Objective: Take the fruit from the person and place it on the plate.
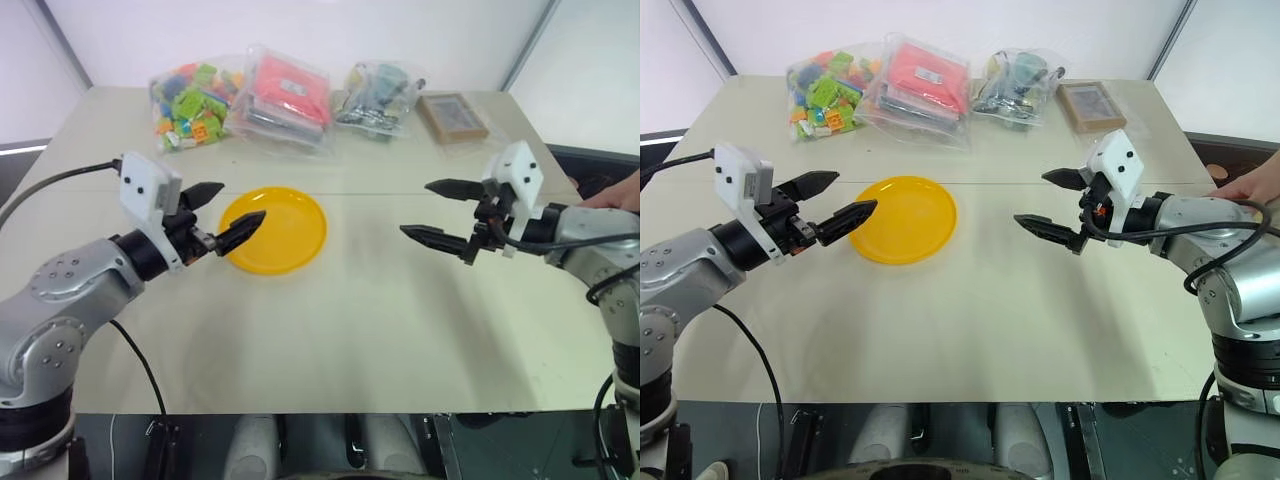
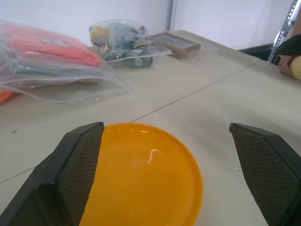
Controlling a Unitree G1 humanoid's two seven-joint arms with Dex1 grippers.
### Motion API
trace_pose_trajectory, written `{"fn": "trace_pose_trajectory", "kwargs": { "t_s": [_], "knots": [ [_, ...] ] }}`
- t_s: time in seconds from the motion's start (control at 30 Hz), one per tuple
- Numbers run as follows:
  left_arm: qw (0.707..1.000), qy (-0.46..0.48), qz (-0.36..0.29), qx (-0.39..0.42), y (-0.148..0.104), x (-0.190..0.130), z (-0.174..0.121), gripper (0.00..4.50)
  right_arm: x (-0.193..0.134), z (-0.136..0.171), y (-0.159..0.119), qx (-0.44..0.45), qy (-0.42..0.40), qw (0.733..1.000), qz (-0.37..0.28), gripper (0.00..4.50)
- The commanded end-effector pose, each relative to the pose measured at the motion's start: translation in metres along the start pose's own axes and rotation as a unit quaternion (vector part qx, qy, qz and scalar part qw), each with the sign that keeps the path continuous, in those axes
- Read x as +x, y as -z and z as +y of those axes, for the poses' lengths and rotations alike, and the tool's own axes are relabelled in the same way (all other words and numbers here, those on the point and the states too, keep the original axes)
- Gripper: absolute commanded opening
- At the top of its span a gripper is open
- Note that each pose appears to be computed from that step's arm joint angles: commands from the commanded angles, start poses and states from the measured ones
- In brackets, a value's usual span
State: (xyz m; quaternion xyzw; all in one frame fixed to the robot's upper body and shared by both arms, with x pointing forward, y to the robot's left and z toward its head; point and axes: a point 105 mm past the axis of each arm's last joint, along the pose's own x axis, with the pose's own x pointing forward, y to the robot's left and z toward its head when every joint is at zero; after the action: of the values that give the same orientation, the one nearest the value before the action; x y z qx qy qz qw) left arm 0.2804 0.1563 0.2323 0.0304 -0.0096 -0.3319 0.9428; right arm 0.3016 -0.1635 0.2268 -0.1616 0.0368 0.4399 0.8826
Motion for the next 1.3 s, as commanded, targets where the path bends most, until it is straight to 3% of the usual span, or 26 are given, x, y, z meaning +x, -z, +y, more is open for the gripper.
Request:
{"fn": "trace_pose_trajectory", "kwargs": {
  "t_s": [0.03, 1.3],
  "knots": [
    [1.0, -0.009, -0.022, 0.008, -0.0099, -0.0042, 0.0005, 4.5, -0.0034, -0.0006, -0.005, -0.011, 0.0, 1.0, -0.006, 4.48],
    [1.0, 0.001, -0.022, 0.006, -0.0106, 0.0011, -0.0029, 4.5, -0.0032, 0.001, -0.0014, -0.005, 0.003, 1.0, -0.003, 4.48]
  ]
}}
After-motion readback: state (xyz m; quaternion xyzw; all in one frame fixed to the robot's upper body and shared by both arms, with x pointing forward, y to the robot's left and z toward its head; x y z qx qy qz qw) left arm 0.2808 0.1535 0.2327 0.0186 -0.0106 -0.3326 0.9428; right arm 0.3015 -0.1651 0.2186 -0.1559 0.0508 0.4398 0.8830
